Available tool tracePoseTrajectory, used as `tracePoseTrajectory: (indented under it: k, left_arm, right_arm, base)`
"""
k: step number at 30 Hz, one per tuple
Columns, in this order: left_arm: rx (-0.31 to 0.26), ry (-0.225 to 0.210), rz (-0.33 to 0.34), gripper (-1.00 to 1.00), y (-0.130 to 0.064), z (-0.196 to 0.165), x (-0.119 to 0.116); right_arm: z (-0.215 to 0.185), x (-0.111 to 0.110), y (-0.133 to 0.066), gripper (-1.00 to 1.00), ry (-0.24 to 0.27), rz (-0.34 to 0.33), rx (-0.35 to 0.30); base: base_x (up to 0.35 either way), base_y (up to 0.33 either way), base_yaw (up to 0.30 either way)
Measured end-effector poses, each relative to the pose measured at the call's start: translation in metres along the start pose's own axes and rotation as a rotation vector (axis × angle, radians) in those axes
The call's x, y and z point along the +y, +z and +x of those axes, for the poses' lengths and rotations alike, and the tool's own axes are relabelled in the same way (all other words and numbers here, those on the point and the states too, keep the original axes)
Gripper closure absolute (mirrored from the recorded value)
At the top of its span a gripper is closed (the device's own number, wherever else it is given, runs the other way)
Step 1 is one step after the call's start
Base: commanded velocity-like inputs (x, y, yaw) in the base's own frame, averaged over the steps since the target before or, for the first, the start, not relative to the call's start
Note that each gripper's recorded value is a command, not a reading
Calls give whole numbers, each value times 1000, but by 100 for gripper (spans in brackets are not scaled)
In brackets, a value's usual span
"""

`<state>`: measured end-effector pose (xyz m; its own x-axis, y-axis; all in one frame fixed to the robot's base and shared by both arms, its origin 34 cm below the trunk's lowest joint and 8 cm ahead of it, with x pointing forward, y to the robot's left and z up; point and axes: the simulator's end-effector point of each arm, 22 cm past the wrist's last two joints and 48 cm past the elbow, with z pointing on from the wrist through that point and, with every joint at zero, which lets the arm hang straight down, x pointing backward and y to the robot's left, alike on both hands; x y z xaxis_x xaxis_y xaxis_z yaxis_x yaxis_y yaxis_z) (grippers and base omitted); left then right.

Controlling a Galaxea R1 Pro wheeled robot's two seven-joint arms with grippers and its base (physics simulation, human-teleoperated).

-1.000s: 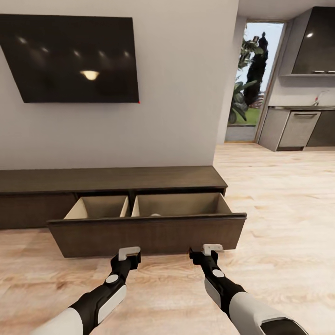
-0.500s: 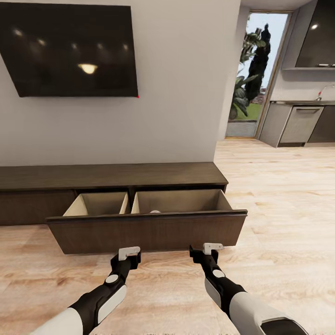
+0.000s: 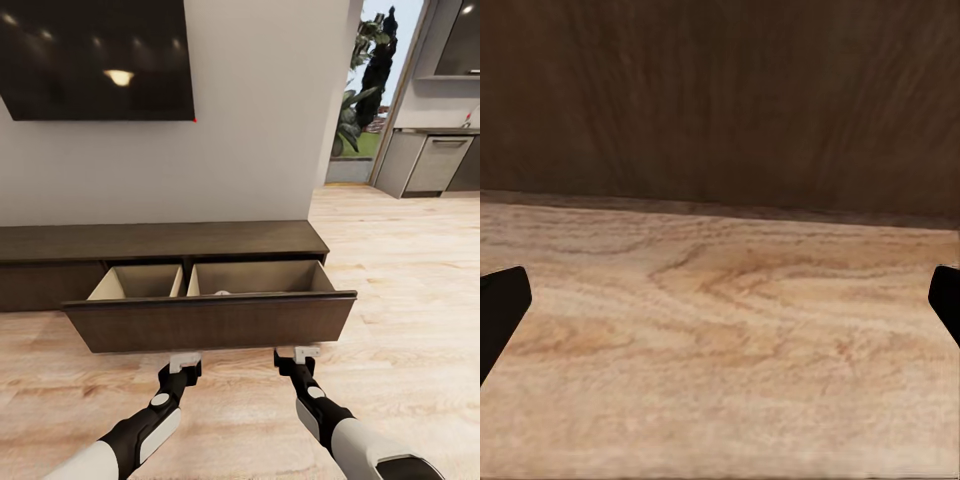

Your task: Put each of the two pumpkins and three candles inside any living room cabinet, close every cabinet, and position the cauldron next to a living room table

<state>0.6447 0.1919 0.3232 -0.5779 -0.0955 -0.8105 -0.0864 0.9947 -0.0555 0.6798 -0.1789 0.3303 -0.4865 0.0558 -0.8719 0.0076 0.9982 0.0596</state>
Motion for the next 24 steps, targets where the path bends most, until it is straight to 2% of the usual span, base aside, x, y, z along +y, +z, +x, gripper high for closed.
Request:
tracePoseTrajectory:
  k: [11, 24]
  left_arm:
    - [12, 0, -3, -100, 2, 7, 1]
    - [14, 0, -3, -100, 2, 7, 1]
  right_arm:
    - [8, 0, 2, -100, -2, -2, 13]
    - [8, 0, 2, -100, -3, -2, 13]
  base:
    - [5, 0, 0]
    - [231, 3, 0]
